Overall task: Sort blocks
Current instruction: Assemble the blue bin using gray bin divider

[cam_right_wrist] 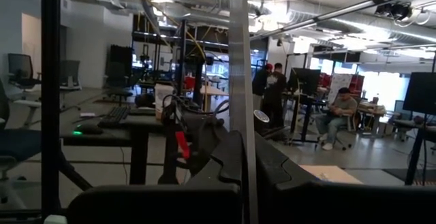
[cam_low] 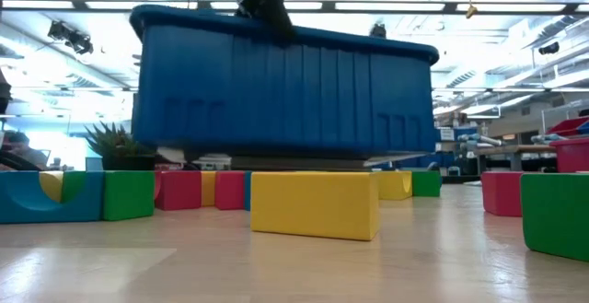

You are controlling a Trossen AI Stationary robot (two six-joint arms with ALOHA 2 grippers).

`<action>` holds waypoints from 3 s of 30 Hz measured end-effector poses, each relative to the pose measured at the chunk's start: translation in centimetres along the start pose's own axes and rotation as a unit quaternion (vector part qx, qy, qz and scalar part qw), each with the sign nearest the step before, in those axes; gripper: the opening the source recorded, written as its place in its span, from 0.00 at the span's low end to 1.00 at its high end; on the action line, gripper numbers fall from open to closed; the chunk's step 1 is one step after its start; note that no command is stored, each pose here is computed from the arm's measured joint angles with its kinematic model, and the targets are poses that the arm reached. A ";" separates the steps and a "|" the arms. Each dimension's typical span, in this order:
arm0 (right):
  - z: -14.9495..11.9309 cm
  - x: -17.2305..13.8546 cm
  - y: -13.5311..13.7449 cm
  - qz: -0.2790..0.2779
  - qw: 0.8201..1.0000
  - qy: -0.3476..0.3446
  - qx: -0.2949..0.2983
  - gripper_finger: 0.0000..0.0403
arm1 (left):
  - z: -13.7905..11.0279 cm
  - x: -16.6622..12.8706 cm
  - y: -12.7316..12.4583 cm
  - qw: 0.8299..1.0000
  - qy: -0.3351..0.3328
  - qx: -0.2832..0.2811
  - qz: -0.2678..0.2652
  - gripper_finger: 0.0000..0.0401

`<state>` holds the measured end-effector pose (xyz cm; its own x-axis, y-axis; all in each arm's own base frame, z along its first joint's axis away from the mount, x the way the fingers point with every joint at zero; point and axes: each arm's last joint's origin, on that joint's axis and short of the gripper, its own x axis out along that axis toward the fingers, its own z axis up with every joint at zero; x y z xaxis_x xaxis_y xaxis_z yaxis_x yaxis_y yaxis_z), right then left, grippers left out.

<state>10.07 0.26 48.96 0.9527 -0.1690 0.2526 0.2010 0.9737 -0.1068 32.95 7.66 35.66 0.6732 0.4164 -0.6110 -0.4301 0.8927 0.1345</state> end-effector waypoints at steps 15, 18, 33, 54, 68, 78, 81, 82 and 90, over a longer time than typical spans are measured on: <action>0.0 0.0 0.0 0.000 1.000 0.000 0.000 0.00 | 1.4 6.1 -1.1 0.989 -0.079 -0.127 0.018 0.27; 0.0 0.0 0.0 0.000 1.000 0.000 0.000 0.00 | 1.5 7.4 -1.2 0.982 -0.098 -0.163 0.018 0.27; 0.0 0.0 0.0 0.000 1.000 0.002 -0.001 0.00 | 4.1 11.3 0.3 0.918 -0.288 -0.270 -0.037 0.04; -0.2 0.0 0.0 0.002 1.000 0.009 0.000 0.00 | 5.9 0.8 2.1 0.949 -0.298 -0.024 -0.100 0.41; -0.3 0.0 0.1 0.003 1.000 0.016 -0.002 0.00 | -1.4 -11.2 4.5 0.990 -0.023 0.082 -0.112 0.44; -0.3 0.0 0.1 0.002 1.000 0.015 0.003 0.00 | -3.5 -11.0 4.2 0.966 0.079 0.197 -0.149 0.44; -0.3 0.0 0.0 -0.002 1.000 0.016 0.008 0.00 | -3.5 -10.2 4.1 0.955 0.091 0.252 -0.124 0.44; -0.4 0.1 0.1 -0.002 1.000 0.017 0.008 0.00 | -3.4 -10.0 4.1 0.953 0.092 0.265 -0.116 0.44; -0.7 0.7 0.3 0.000 1.000 0.026 0.009 0.00 | -3.5 -7.1 3.4 0.937 0.131 0.295 -0.136 0.44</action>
<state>10.98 0.33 48.48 0.9632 -0.1770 0.2025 0.1979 0.9762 -0.0883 24.55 7.15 37.73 0.5049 0.1729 -0.8457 0.1952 0.9315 0.3070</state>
